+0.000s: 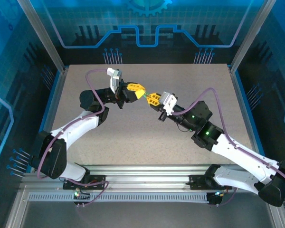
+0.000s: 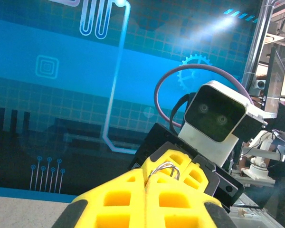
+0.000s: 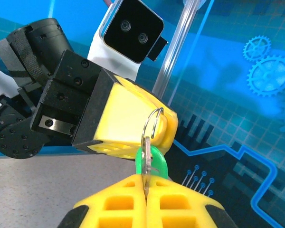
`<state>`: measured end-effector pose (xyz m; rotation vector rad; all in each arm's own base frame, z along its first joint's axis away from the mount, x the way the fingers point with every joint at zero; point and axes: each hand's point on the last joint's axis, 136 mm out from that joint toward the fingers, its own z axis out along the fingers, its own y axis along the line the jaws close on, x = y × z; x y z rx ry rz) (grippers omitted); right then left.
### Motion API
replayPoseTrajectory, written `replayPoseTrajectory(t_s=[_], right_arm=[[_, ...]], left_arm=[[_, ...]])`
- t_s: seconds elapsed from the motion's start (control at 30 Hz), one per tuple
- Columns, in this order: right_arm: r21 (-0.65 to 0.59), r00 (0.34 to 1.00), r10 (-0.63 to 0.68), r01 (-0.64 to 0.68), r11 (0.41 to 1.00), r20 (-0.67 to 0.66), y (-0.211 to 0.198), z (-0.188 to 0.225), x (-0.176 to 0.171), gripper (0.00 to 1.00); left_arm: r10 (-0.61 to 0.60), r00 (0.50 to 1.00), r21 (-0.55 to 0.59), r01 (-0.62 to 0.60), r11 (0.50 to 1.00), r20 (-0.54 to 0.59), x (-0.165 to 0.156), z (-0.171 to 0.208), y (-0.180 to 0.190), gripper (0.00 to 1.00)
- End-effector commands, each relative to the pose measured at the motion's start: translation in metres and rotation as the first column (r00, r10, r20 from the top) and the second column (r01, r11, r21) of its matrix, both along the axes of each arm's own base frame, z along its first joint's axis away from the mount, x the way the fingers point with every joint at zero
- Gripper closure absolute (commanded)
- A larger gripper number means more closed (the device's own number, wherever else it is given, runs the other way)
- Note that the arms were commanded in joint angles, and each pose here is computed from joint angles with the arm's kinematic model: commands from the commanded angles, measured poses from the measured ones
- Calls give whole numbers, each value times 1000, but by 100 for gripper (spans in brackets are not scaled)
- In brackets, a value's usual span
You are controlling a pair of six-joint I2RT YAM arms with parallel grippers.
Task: Remove the keys from the keyring
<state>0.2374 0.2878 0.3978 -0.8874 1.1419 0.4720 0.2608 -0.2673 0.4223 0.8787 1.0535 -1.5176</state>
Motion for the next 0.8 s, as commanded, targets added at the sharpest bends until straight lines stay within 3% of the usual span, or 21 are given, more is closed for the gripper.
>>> replayPoseTrajectory(t_s=[0.0,0.37,0.57,0.77], right_arm=[[13,988,-106,105,994,109,-9,11,1,100],[61,923,-311,305,950,226,-12,18,10,100],[94,943,-317,308,947,103,-13,28,16,100],[122,932,-357,348,930,65,-23,40,22,100]], left_arm=[[45,999,-71,-44,997,22,-2,22,10,100],[51,999,-81,-51,995,-7,1,23,11,100],[114,993,-25,-113,993,16,2,13,7,100],[188,982,61,-189,980,26,-4,3,4,100]])
